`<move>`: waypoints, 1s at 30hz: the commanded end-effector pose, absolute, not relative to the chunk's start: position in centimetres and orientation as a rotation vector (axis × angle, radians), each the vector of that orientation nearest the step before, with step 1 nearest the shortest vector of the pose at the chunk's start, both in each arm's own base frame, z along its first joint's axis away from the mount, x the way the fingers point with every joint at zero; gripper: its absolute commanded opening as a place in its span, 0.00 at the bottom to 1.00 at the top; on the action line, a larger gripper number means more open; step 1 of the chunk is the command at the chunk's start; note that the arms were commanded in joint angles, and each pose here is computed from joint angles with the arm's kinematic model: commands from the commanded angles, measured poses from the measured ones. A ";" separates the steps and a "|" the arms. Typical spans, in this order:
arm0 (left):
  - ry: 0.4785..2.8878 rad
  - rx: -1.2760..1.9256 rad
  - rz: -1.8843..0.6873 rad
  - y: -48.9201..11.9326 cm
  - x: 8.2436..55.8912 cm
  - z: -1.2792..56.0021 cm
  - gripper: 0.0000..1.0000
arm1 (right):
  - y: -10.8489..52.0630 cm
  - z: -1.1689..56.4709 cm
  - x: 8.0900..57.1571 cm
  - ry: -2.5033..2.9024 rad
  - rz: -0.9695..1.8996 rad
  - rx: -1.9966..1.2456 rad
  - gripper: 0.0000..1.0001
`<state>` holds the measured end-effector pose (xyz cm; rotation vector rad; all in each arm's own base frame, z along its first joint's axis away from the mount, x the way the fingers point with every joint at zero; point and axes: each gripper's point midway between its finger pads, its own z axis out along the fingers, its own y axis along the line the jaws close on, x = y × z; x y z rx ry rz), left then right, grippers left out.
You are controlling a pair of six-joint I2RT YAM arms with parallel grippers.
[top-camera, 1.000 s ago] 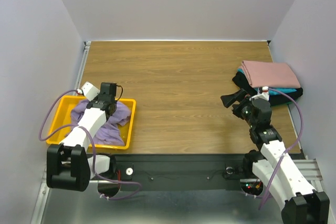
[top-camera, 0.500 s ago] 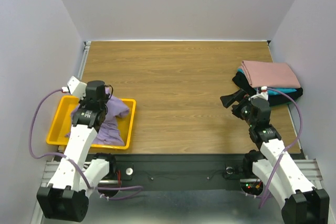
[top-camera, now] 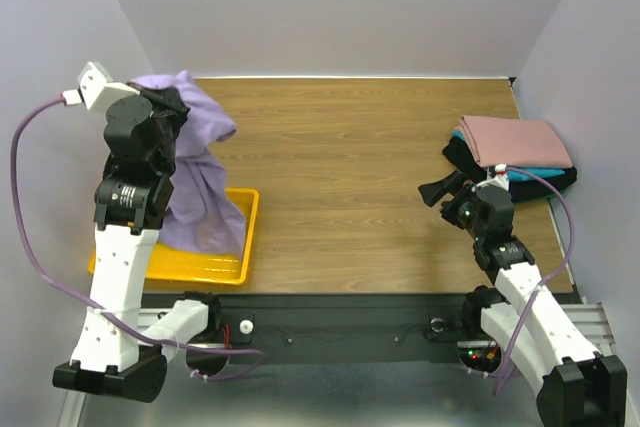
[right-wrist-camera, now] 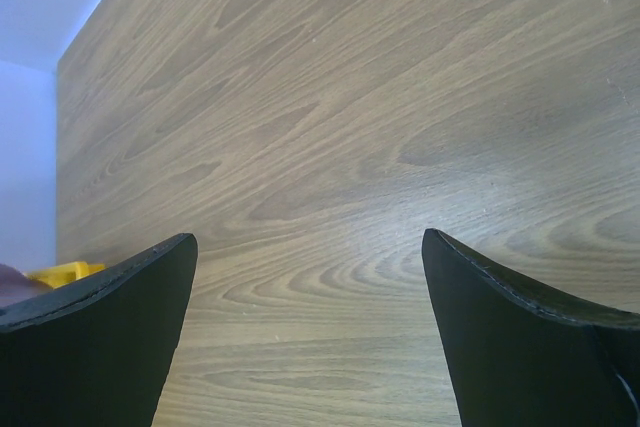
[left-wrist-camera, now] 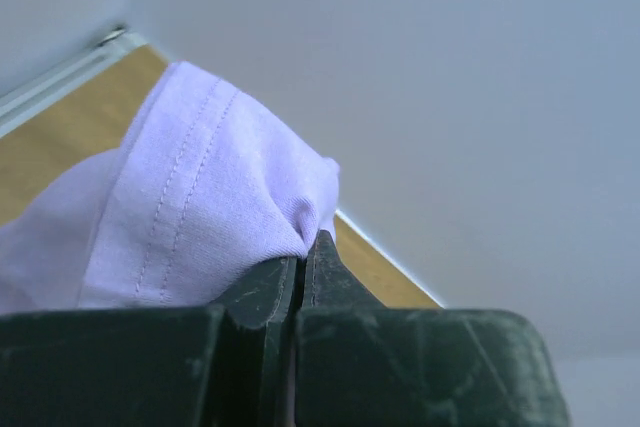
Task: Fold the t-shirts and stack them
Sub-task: Grab the tshirt from the pile, then move the tshirt to the center of the board
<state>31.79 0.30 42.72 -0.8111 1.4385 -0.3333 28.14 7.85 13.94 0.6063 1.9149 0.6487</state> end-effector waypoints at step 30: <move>1.424 -0.106 -0.773 -30.0 36.1 52.5 0.00 | 2.3 16.7 26.8 1.779 0.356 0.736 1.00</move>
